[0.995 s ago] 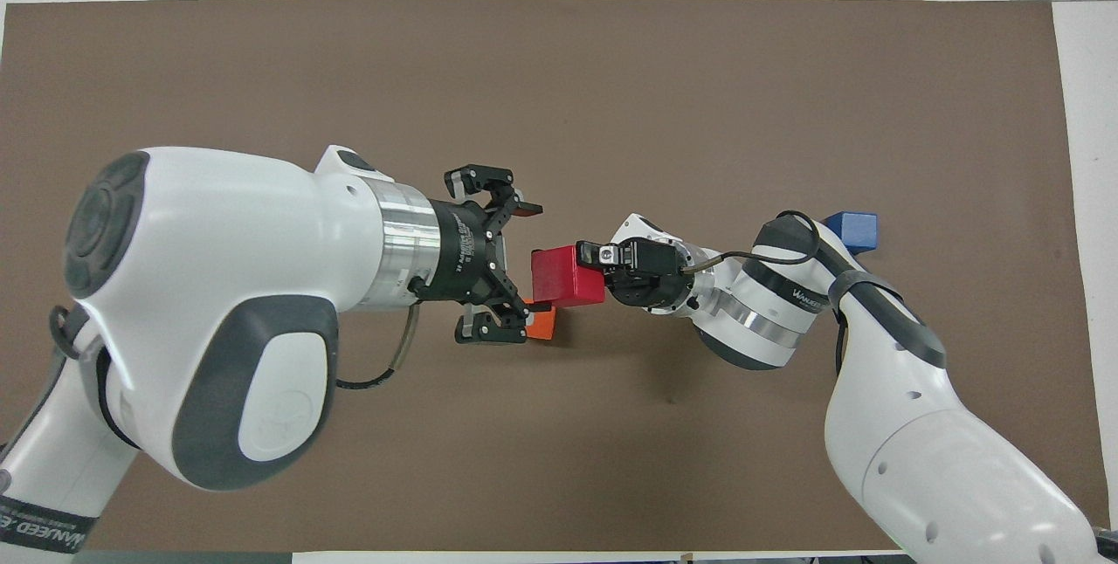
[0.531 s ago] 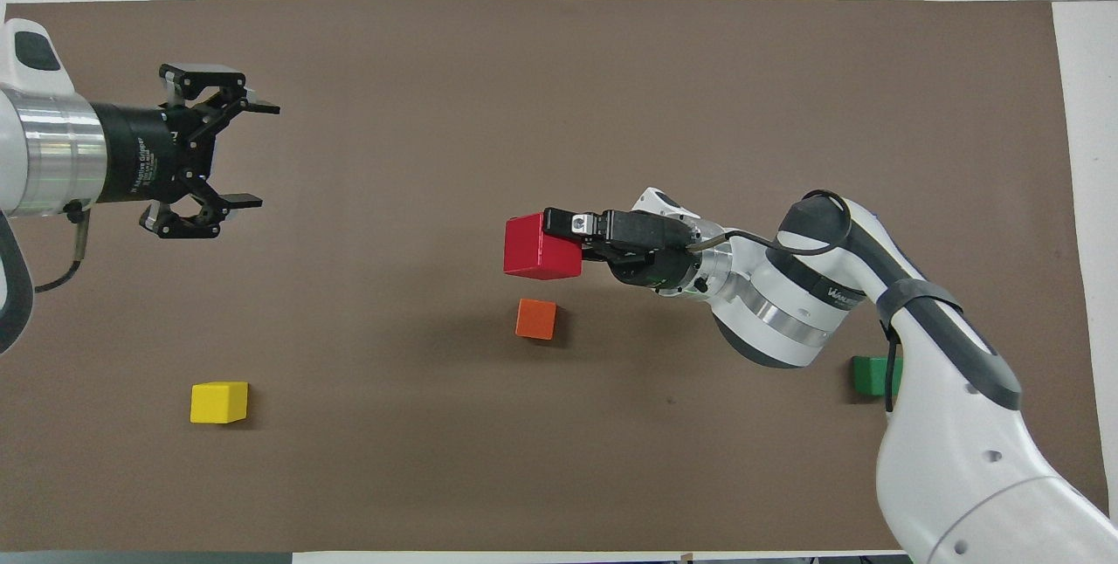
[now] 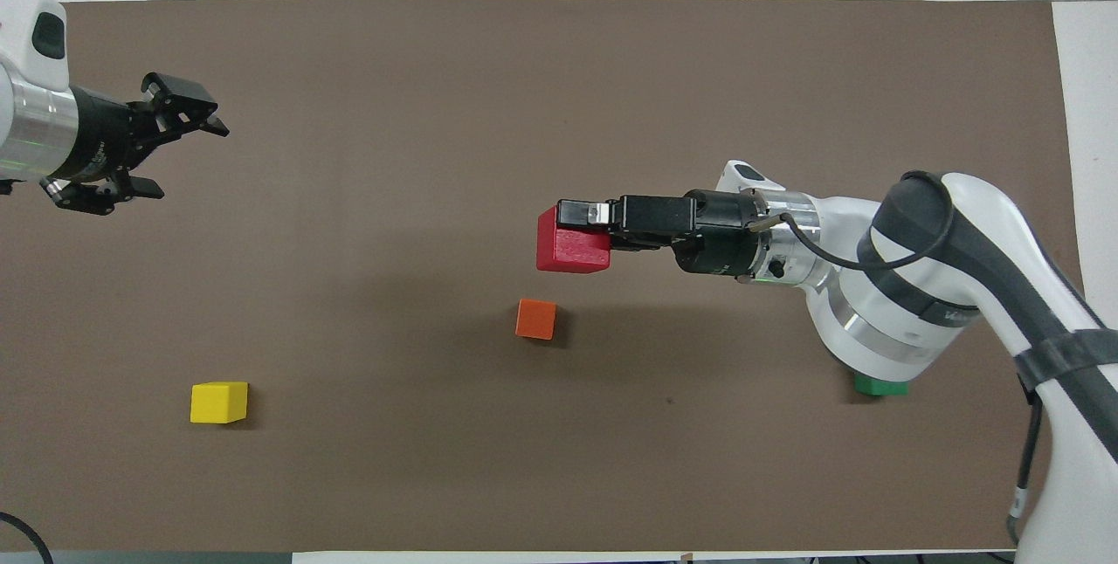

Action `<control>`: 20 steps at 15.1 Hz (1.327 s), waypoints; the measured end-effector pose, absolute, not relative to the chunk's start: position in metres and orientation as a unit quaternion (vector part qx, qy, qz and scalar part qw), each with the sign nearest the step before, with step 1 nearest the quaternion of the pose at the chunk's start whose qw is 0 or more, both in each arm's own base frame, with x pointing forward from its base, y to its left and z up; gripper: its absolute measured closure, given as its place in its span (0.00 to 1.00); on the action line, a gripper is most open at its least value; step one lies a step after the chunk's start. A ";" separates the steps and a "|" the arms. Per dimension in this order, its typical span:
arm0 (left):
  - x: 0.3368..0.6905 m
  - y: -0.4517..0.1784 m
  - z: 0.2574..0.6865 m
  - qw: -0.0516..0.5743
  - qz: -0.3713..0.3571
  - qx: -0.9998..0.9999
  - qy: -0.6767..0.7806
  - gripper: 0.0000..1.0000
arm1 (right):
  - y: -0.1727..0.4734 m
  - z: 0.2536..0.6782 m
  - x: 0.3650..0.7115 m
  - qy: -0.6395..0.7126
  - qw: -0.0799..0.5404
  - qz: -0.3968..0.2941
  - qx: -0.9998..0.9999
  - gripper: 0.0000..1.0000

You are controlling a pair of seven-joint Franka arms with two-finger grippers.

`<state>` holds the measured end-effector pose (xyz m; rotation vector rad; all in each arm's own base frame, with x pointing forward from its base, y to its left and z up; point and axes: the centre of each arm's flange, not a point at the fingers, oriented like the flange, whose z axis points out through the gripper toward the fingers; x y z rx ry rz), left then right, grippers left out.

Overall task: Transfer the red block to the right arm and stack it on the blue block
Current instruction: 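Carry the red block toward the blue block while the left gripper retracts, then lower the red block onto the blue block with the right gripper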

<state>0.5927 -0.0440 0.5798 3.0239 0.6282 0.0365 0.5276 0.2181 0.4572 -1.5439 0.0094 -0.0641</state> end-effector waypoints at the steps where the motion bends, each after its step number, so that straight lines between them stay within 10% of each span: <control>1: 0.593 -0.034 0.589 -0.004 0.010 0.986 0.164 0.00 | 0.209 0.462 0.527 -0.007 0.687 -0.030 -0.726 0.43; 9: 0.573 0.023 0.602 -0.061 -0.016 0.997 0.044 0.00 | 0.125 0.514 0.551 -0.082 0.353 -0.005 -0.932 0.43; 20: 0.558 -0.011 0.605 -0.062 -0.025 0.998 0.019 0.00 | 0.045 0.460 0.564 -0.014 -0.002 0.020 -1.000 0.43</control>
